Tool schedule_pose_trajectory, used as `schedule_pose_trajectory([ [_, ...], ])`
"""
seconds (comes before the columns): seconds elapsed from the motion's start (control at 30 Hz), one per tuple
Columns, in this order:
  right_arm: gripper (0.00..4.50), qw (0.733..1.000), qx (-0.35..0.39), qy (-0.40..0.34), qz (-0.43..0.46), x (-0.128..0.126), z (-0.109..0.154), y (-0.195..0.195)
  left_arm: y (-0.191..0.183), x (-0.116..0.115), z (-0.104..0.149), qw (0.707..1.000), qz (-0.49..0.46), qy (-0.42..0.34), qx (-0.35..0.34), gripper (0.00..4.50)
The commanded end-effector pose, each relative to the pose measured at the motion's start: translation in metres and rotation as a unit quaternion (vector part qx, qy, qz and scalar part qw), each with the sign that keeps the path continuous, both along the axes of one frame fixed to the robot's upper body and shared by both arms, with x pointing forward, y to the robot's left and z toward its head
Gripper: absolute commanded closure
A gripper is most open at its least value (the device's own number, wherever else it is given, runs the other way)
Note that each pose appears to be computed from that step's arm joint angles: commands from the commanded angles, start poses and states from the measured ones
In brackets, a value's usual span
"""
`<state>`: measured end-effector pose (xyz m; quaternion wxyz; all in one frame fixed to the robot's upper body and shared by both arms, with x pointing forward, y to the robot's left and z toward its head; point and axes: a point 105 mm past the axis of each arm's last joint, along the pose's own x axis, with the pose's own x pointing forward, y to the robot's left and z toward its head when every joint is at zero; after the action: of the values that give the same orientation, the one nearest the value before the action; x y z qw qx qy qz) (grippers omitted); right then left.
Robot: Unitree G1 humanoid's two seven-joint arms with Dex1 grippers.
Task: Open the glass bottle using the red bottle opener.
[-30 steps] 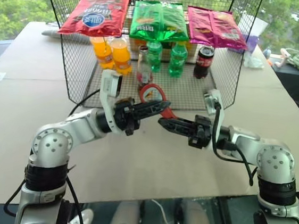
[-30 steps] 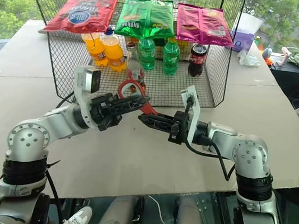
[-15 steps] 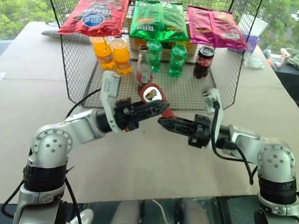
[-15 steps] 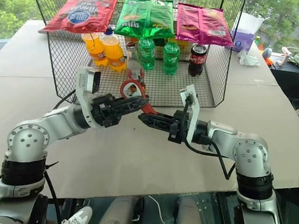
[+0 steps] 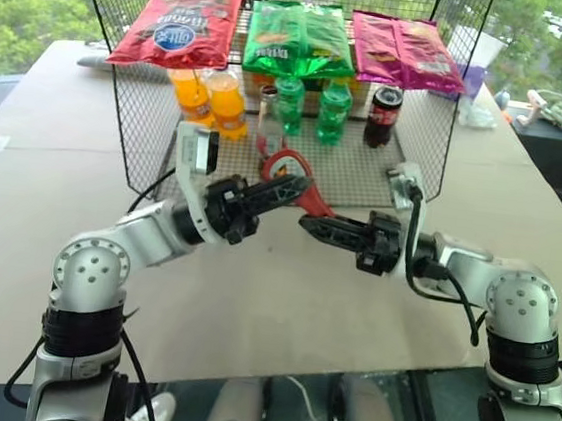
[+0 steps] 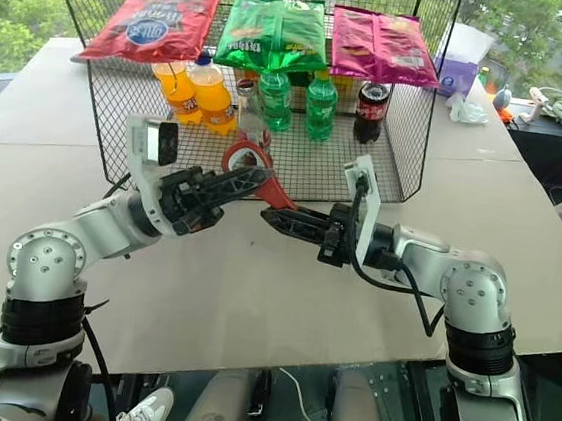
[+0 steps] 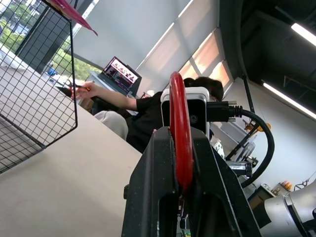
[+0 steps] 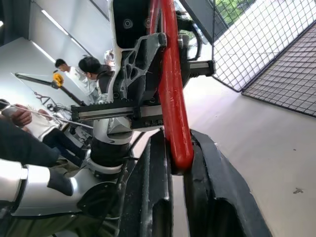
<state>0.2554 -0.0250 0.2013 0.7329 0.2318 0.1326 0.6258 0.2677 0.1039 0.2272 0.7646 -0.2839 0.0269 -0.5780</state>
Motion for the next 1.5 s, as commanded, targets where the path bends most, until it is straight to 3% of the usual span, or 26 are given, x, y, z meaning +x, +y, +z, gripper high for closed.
schedule_pose_trajectory([
  [0.03, 2.37, 1.0, 0.016, -0.01, 0.011, -0.005, 0.009, 0.0, 0.004, 0.0, 0.01, 1.0, 0.013, -0.02, -0.003, 4.5],
  [0.7, 2.37, 1.0, 0.012, -0.02, -0.001, 0.001, 0.014, -0.006, 0.001, -0.013, 0.003, 1.0, -0.026, -0.008, 0.01, 4.5],
  [1.5, 2.37, 0.999, 0.006, -0.029, 0.036, -0.01, 0.017, 0.006, -0.005, -0.014, 0.001, 0.999, -0.031, -0.015, 0.014, 4.5],
])
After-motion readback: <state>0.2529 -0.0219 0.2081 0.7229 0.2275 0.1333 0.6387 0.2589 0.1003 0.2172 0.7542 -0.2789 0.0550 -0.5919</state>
